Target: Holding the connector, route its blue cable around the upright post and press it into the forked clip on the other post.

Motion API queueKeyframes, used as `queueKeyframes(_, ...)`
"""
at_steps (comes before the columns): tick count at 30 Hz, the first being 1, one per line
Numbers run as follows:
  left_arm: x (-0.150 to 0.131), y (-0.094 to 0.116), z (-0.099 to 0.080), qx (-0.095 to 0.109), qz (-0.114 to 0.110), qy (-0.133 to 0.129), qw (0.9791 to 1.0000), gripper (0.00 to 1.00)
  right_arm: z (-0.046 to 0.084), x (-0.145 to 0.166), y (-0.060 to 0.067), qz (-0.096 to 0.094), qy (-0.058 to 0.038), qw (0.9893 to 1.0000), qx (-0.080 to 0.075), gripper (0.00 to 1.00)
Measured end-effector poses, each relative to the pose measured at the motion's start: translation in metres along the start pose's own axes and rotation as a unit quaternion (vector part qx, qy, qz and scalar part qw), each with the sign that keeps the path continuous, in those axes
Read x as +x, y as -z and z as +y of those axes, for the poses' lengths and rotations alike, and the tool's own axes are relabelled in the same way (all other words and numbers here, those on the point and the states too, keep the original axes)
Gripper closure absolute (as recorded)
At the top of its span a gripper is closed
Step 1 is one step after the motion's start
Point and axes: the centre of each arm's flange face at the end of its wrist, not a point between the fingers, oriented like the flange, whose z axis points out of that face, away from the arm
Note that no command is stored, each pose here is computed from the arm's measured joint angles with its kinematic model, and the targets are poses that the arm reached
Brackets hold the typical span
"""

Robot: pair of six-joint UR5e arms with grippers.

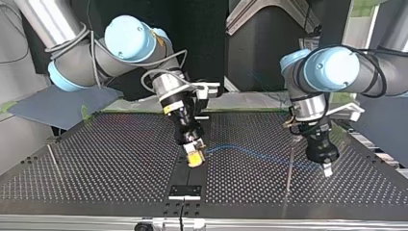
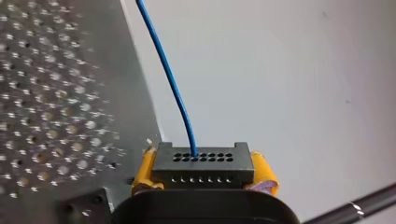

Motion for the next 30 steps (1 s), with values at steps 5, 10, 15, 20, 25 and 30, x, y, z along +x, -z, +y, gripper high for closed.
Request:
queueKeyframes(5,0.015,-0.01,0.009,-0.005,0.009,-0.001,0.9999,1.0,0.003,-0.017,-0.005,-0.01,-0.0008,0.9999,0.004,1.0)
queueKeyframes(10,0.022,-0.018,0.017,-0.006,0.012,0.001,0.9999,1.0,0.007,-0.029,-0.007,-0.018,-0.001,0.9998,0.003,1.0)
queueKeyframes(15,0.039,-0.027,0.025,-0.004,0.023,-0.005,0.9997,1.0,0.012,-0.035,-0.008,-0.022,-0.0005,0.9997,0.0,1.0)
queueKeyframes(20,0.06,-0.035,0.032,0.003,0.034,-0.005,0.9994,1.0,0.016,-0.043,-0.008,-0.029,0.0005,0.9996,-0.001,1.0)
queueKeyframes(25,0.063,-0.04,0.037,0.005,0.033,0.002,0.9994,1.0,0.023,-0.056,-0.009,-0.036,0.0018,0.9993,-0.004,1.0)
queueKeyframes(30,0.067,-0.042,0.04,0.011,0.037,0.004,0.9993,1.0,0.029,-0.068,-0.009,-0.044,0.0021,0.999,-0.008,1.0)
